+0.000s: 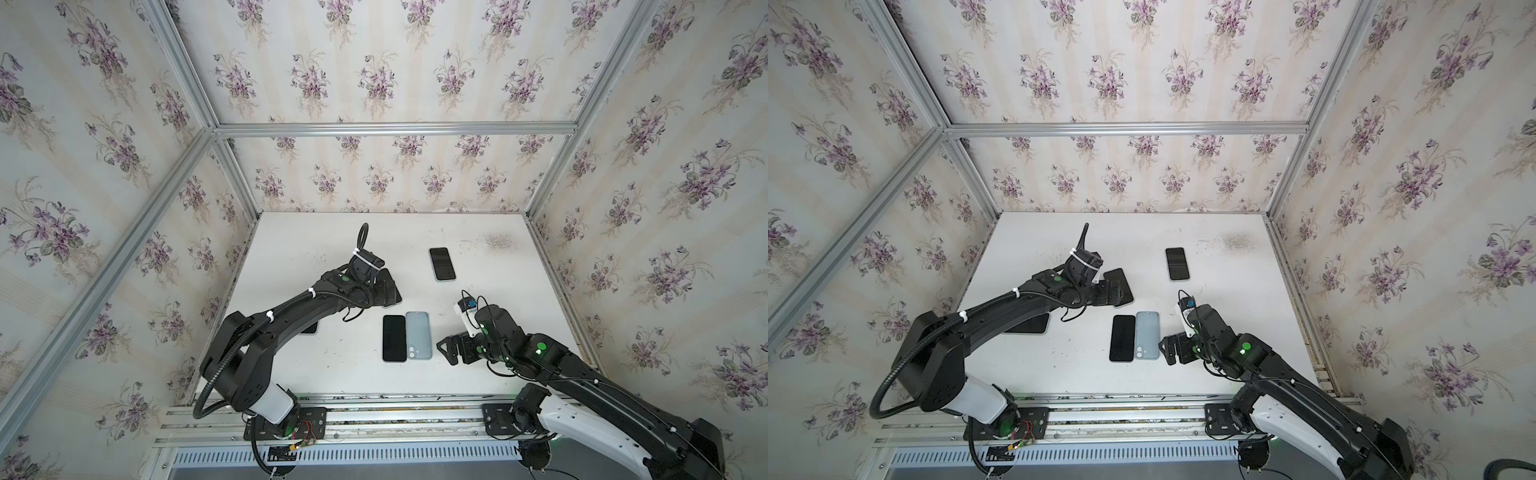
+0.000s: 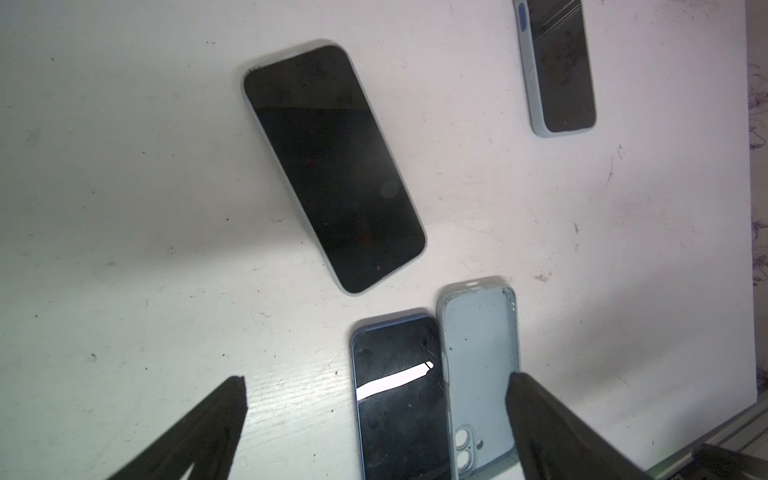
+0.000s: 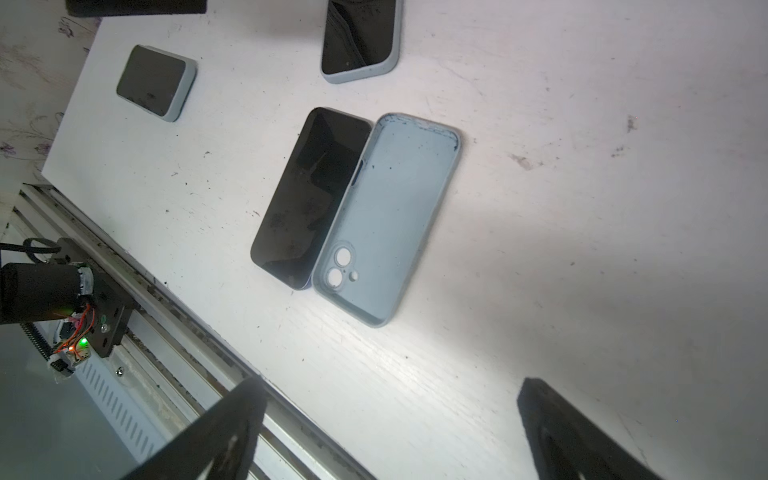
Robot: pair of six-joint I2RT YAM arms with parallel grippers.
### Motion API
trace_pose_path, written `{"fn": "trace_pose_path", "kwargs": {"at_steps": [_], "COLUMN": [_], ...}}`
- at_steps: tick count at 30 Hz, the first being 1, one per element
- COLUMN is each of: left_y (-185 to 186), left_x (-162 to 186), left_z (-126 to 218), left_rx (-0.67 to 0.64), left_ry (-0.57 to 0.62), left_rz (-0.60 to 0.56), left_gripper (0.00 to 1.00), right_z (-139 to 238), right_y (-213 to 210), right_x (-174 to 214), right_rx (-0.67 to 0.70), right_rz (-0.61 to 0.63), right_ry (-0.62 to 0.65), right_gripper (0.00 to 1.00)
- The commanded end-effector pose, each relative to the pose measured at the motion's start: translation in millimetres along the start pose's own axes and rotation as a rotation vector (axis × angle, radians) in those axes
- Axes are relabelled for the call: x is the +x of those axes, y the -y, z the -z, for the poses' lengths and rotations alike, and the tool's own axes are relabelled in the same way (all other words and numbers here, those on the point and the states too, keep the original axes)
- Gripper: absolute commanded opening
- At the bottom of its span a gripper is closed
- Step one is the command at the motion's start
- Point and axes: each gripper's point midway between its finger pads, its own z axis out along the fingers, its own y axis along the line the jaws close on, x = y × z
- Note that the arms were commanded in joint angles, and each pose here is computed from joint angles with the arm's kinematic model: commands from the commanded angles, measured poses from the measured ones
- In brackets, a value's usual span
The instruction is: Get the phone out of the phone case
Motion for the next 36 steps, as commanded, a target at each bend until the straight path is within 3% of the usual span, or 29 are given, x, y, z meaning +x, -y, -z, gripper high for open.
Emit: {"fn": "trace_pose_path", "kwargs": {"at_steps": [1, 10, 18, 31, 36], "left_y": [2.0, -9.2, -13.9, -26.8, -34.7], "left_x": [-9.3, -23.2, -33.7, -43.4, -43.1], "left_z": [-9.8, -43.8, -46.5, -26.8, -17.8], "left_rx": [-0.004, -0.104, -0.098, -0.034, -0.01], "left_ry": [-0.011, -0.058, -0.053, 0.0, 0.025], "left_rz": [0.019, 0.026, 0.054, 0.09, 0.106], "left_gripper": [1.0, 1.0, 1.0, 1.0, 1.0], "right_z": [-2.3, -12.1, -35.1, -127.9, -161.2], "right_y": [-9.1, -19.0, -40.3, -63.5, -55.5], "right_x": [-9.1, -17.0, -56.9, -114.7, -125.8], "right_rx": [-0.047, -0.086, -0.09, 0.008, 0.083], "right_rz": [0.0, 0.013, 0.099, 0.27, 0.28], "right_ry": [0.042, 0.057, 0.053, -0.008, -0.025], "right_gripper": [1.0, 1.0, 1.0, 0.99, 0.99]}}
